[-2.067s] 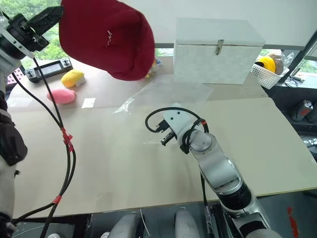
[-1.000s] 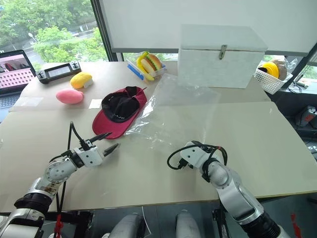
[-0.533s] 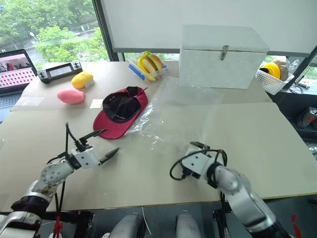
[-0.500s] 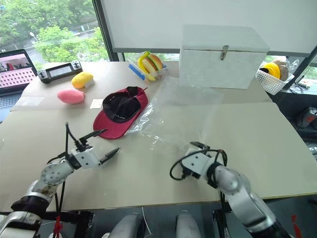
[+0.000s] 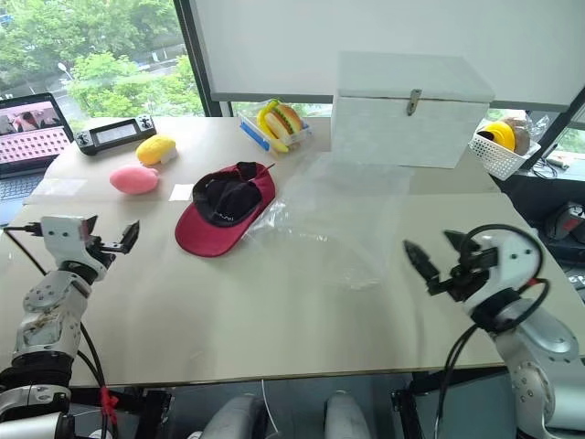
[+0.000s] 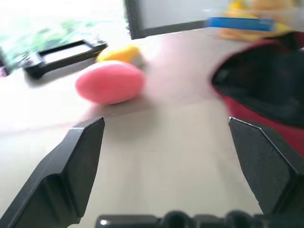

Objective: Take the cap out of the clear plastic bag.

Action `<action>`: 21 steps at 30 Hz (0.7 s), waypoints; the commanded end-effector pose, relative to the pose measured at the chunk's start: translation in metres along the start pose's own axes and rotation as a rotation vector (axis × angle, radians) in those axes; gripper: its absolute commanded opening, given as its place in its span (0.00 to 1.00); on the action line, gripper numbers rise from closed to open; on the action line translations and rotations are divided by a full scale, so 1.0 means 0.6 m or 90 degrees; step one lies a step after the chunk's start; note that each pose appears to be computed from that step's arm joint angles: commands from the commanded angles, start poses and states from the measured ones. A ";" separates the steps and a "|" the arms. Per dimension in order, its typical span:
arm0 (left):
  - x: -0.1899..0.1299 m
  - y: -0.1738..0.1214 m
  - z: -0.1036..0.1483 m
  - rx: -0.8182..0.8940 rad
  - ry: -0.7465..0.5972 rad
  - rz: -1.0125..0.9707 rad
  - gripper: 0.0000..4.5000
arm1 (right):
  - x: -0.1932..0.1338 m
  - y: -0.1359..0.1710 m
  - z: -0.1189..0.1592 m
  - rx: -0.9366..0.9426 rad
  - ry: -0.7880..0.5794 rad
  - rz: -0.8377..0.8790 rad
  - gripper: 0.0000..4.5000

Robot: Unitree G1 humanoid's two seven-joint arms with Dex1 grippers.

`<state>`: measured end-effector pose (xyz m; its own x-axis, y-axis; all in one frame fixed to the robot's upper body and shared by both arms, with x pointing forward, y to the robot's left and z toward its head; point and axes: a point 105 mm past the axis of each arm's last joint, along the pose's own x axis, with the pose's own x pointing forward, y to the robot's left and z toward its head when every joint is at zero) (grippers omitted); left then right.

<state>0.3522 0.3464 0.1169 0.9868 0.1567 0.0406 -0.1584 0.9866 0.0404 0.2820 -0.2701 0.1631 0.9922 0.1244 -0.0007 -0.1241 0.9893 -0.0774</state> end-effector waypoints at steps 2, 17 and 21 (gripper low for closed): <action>0.000 0.014 -0.047 -0.060 0.036 0.090 0.99 | 0.009 -0.033 -0.035 -0.131 0.022 -0.131 1.00; 0.013 -0.041 -0.097 -0.082 0.064 0.065 0.99 | 0.008 -0.028 -0.109 -0.158 0.062 -0.188 1.00; 0.016 -0.042 -0.094 -0.089 0.059 0.068 0.99 | 0.009 -0.026 -0.111 -0.157 0.062 -0.182 1.00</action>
<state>0.3651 0.3354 0.0709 0.9588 0.2837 -0.0180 -0.2841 0.9550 -0.0856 0.2889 -0.2896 0.0866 0.9794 -0.1810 -0.0891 0.1442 0.9369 -0.3184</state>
